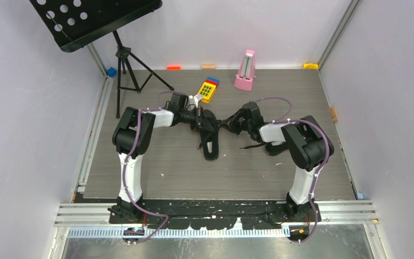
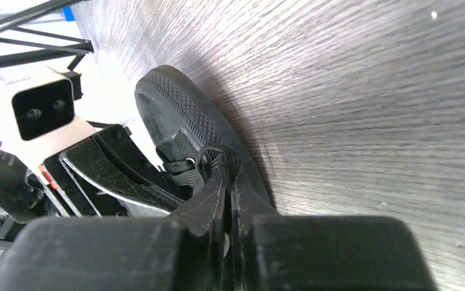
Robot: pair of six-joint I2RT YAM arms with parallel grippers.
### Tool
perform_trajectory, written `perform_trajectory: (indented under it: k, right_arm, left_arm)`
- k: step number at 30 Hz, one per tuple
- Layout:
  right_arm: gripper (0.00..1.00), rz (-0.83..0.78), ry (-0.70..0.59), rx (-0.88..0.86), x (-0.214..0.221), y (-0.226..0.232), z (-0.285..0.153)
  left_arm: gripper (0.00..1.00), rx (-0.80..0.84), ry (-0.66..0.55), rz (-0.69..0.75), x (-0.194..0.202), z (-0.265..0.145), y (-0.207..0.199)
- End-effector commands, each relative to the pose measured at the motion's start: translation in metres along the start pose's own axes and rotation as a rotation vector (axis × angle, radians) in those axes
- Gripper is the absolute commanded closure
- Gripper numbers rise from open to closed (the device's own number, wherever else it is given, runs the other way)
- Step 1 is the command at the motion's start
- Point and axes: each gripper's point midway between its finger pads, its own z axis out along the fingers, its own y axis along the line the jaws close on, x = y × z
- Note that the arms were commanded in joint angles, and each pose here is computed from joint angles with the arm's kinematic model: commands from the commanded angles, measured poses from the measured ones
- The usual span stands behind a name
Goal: Tie the shoes
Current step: Wrap the shoelace around the shoelace.
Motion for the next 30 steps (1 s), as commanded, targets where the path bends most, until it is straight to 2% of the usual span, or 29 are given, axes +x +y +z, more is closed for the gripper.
perform_trajectory:
  k: [1, 3, 16, 30]
  right_arm:
    - [0.95, -0.075, -0.069, -0.117, -0.018, 0.044, -0.007]
    - [1.0, -0.1, -0.066, -0.134, -0.017, 0.051, -0.01]
    - [1.0, -0.289, -0.059, -0.159, -0.012, 0.075, -0.04]
    - [1.0, -0.359, -0.007, -0.188, -0.002, 0.082, -0.037]
  left_arm:
    - [1.0, -0.029, -0.016, 0.057, -0.007, -0.006, -0.014]
    - [1.0, -0.036, -0.013, 0.055, -0.007, -0.008, -0.015]
    - [1.0, -0.126, -0.051, 0.135, -0.005, -0.042, -0.05]
    - [1.0, -0.21, -0.022, 0.137, 0.022, -0.062, -0.042]
